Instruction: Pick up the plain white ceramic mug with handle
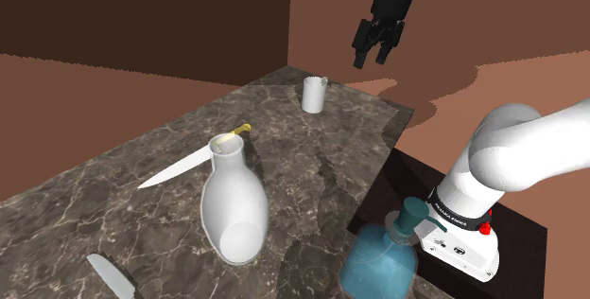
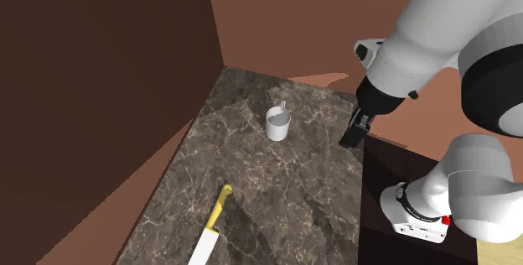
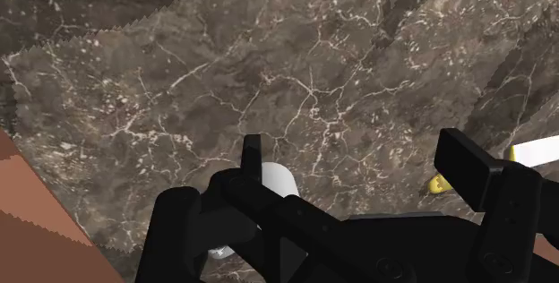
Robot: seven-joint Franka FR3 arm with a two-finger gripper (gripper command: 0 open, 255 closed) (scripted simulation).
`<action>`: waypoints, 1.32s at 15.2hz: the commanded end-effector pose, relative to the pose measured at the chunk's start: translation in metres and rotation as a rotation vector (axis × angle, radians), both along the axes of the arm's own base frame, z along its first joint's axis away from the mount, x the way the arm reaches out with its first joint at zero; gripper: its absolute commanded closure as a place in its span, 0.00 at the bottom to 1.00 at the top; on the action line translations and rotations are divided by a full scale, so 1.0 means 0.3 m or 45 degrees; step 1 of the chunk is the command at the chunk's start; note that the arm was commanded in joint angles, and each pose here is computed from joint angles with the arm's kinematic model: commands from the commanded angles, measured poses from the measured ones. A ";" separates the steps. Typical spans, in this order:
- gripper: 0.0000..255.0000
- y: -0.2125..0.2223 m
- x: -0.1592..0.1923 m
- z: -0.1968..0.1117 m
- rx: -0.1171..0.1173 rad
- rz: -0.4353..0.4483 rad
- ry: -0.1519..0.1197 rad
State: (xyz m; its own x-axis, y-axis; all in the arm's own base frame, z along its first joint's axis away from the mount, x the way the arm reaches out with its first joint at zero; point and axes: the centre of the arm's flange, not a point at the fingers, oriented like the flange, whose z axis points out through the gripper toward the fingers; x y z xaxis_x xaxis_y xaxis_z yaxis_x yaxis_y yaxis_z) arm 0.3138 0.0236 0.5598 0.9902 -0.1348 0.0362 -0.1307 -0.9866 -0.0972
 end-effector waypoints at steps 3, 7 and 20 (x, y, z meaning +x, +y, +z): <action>0.00 0.008 0.077 -0.039 -0.016 -0.018 -0.002; 0.00 0.018 0.232 -0.118 -0.048 -0.055 -0.006; 0.00 0.014 0.665 -0.352 -0.137 -0.156 -0.017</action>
State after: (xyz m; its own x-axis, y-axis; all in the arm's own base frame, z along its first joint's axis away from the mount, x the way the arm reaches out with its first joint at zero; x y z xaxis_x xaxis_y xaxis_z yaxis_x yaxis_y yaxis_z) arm 0.5091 0.0290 0.4595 0.9665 -0.2473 0.0687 -0.2481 -0.9687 0.0037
